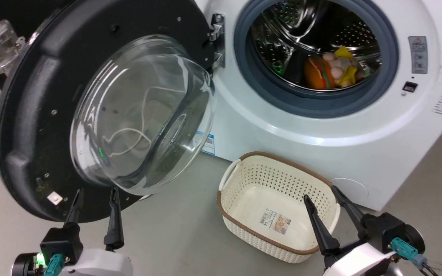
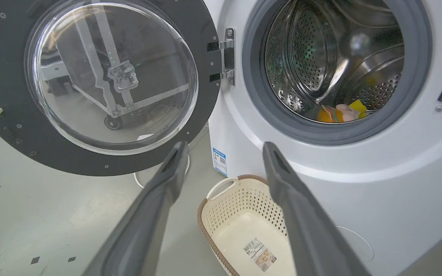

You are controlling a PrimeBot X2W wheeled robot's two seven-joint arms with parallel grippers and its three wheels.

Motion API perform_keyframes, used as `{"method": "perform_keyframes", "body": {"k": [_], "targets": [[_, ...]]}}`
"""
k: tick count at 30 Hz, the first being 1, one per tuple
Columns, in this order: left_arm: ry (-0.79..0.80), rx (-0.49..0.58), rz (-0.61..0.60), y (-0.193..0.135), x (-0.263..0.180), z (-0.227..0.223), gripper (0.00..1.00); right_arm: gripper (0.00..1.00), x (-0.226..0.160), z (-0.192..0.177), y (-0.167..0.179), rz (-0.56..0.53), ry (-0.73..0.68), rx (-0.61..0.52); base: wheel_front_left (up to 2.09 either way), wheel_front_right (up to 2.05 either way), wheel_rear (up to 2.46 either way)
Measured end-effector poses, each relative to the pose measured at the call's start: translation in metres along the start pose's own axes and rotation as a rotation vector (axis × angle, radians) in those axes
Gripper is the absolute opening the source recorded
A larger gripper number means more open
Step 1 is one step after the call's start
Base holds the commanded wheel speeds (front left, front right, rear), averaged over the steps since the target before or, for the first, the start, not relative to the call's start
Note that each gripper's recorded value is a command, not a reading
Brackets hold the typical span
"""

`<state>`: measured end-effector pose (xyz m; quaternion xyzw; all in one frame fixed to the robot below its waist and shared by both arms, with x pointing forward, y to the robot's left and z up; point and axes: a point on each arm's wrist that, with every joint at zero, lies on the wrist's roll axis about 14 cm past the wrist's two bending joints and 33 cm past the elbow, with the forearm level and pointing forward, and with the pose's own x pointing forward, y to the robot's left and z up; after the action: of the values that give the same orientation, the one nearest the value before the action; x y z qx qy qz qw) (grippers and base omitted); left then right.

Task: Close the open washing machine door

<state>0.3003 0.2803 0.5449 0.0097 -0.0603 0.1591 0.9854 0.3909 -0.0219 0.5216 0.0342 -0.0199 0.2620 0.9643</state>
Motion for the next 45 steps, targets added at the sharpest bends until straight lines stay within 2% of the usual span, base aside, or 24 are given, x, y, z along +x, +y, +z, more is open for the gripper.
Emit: {"method": "perform_keyframes", "body": {"k": [14,15,16,17,22,28,35,40,45], "targets": [[-0.03,-0.002,0.076,0.025,-0.014,0.007,1.0,1.0,0.012,-0.004,0.027,0.086,-0.006,0.029,-0.02,-0.02,-0.02],[-0.03,-0.006,0.082,0.027,-0.015,0.007,0.92,1.0,0.013,-0.005,0.029,0.092,-0.006,0.033,0.0,0.0,0.0],[-0.031,-0.009,0.088,0.029,-0.017,0.006,0.34,1.0,0.014,-0.005,0.031,0.097,-0.008,0.037,0.0,0.0,0.0],[-0.031,-0.013,0.091,0.03,-0.018,0.006,0.0,1.0,0.014,-0.005,0.033,0.103,-0.01,0.041,0.0,0.0,0.0],[-0.056,-0.016,0.103,0.037,-0.023,0.013,0.0,1.0,0.02,-0.003,0.041,0.131,-0.02,0.053,0.0,0.0,0.0],[-0.18,-0.025,0.153,0.059,-0.025,0.05,0.0,1.0,0.025,-0.005,0.048,0.152,-0.023,0.07,0.0,0.0,0.0],[-0.299,-0.119,0.19,0.085,-0.005,0.084,0.0,1.0,0.035,-0.019,0.04,0.14,-0.008,0.09,0.0,0.0,0.0],[-0.319,-0.208,0.252,0.134,0.018,0.107,0.0,1.0,0.041,-0.025,0.04,0.144,-0.006,0.112,0.0,0.0,0.0],[-0.206,-0.358,0.315,0.182,0.046,0.101,0.0,1.0,0.04,-0.037,0.039,0.141,0.016,0.133,0.0,0.0,0.0]]}}
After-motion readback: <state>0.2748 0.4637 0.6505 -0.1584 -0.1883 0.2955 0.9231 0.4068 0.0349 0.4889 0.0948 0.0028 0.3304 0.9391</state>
